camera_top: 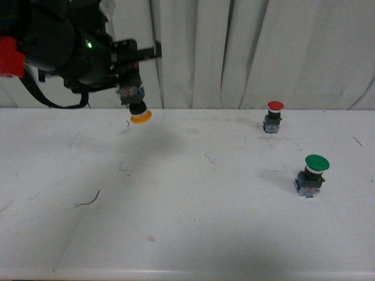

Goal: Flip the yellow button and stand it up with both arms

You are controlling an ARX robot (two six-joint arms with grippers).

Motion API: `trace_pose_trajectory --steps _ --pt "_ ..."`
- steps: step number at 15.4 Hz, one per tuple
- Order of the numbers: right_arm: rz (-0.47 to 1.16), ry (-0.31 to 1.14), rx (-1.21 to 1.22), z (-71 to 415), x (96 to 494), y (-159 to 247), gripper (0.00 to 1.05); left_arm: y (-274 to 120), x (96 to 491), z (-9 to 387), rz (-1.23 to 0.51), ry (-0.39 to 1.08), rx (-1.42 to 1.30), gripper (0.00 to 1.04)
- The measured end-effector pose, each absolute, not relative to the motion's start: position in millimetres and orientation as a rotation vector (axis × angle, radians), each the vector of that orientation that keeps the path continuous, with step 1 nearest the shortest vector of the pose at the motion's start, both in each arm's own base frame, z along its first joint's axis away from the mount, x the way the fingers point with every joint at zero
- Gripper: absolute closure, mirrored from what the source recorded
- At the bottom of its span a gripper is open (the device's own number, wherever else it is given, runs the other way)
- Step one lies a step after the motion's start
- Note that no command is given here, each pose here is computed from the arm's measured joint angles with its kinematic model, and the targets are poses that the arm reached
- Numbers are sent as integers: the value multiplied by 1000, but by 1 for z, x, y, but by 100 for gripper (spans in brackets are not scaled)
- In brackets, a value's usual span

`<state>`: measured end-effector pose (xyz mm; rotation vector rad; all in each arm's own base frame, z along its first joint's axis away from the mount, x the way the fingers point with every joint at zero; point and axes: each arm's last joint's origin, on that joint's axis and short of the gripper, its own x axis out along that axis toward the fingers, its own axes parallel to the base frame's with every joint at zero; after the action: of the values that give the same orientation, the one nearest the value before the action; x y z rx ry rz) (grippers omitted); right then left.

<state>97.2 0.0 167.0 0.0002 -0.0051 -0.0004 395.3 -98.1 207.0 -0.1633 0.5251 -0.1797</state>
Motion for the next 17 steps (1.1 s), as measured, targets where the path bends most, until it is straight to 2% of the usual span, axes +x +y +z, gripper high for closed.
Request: trace_pose_trajectory --steps 4,7,10,14,17 --pt "0 -5 0 167 97 0 7 -95 326 249 -361 374 -377 74" --pt "0 -5 0 167 97 0 7 -96 293 251 -518 311 -602 74" --pt "0 -5 0 167 97 0 7 -103 281 225 -612 321 -851 74" --pt "0 -5 0 167 97 0 7 -118 289 215 -725 252 -1149 74" --pt "0 -5 0 167 97 0 7 -120 294 219 -747 234 -1220 74"
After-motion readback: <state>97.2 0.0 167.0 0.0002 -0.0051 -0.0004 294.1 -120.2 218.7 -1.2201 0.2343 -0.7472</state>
